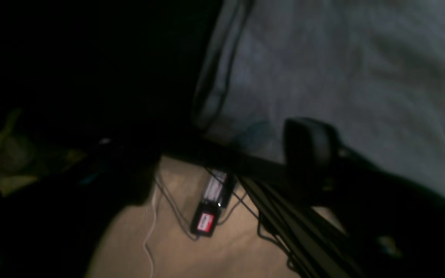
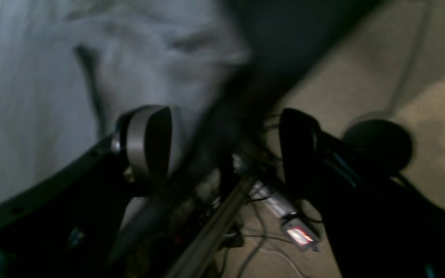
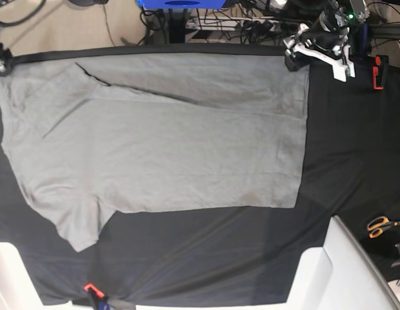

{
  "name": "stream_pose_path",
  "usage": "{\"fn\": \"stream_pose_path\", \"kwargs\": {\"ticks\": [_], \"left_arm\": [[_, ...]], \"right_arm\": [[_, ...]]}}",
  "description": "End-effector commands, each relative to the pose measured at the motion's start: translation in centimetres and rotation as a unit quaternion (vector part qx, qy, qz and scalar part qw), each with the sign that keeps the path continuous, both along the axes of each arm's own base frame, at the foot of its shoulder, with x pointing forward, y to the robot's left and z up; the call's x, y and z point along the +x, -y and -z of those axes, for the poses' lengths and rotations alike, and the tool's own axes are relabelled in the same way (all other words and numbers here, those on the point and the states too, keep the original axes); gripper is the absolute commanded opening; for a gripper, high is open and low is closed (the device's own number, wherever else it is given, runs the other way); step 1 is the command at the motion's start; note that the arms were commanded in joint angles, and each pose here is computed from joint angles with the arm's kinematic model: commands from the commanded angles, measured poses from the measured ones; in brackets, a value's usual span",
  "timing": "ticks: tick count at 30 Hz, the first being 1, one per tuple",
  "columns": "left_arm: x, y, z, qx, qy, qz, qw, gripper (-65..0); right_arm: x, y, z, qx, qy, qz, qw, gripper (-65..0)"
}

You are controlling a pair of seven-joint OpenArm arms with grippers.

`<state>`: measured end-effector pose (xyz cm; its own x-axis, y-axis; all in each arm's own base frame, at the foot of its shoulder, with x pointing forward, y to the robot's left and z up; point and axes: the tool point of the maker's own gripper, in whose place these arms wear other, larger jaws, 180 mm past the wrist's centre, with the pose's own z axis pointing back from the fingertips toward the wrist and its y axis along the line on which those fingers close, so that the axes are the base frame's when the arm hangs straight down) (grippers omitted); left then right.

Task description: Fold the T-shirt properly

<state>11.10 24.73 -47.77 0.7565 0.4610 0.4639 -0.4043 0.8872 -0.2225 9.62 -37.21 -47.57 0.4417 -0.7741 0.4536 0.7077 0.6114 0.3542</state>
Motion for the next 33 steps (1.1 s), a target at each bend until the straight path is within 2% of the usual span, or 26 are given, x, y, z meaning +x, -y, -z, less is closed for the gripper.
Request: {"fn": "stream_pose_path", "kwargs": {"ticks": [1,3,7,9,12,14,17,20,26,29,33], "left_arm": [[-1.0,-2.1,-0.6,0.024,-0.006,-0.016,1.0,-8.9],[-1.1,-4.3,-1.7,0.046,0.003,-0.038,0.998,-6.6],[0.2,-9.4,-6.3,0.116,0.047,-0.06,0.99,-6.6],[1.8,-11.1,-8.8,0.151,0.07,-0.045,0.985,-6.7],[4.7,-12.2,-11.7,0.183,0.107,-0.023,0.977,-6.9],[6.7,-12.0,-12.7,0.191,0.122,0.005,0.974,-6.9],[8.8,-11.1,-12.7,0.186,0.101,0.053,0.976,-6.9],[9.8,-10.3,-12.5,0.17,0.082,0.062,0.98,-6.7],[9.9,-10.0,-12.2,0.16,0.075,0.063,0.982,-6.7],[9.8,-10.0,-12.1,0.16,0.074,0.062,0.982,-6.7],[9.8,-10.1,-12.1,0.161,0.073,0.062,0.982,-6.4]], "right_arm": [[1.2,1.7,-2.0,-0.031,0.025,-0.003,0.9992,-24.5],[1.8,2.6,-3.3,-0.054,0.032,-0.011,0.998,-24.2],[4.3,4.6,-5.7,-0.085,0.056,-0.023,0.9946,-23.9],[6.5,6.2,-7.3,-0.102,0.074,-0.031,0.9915,-23.9],[12.3,6.7,-8.5,-0.109,0.094,-0.089,0.9856,-23.9],[16.2,6.4,-8.4,-0.111,0.1,-0.131,0.9801,-23.9],[21.4,5.7,-7.5,-0.121,0.115,-0.174,0.9705,-23.9],[24.6,4.7,-5.8,-0.128,0.118,-0.196,0.9651,-23.7],[25.8,3.1,-1.8,-0.135,0.088,-0.207,0.9651,-23.7],[25.9,2.3,-1.3,-0.142,0.09,-0.218,0.9614,-23.7],[26.2,1.1,-0.7,-0.135,0.093,-0.222,0.9613,-23.7]]}}
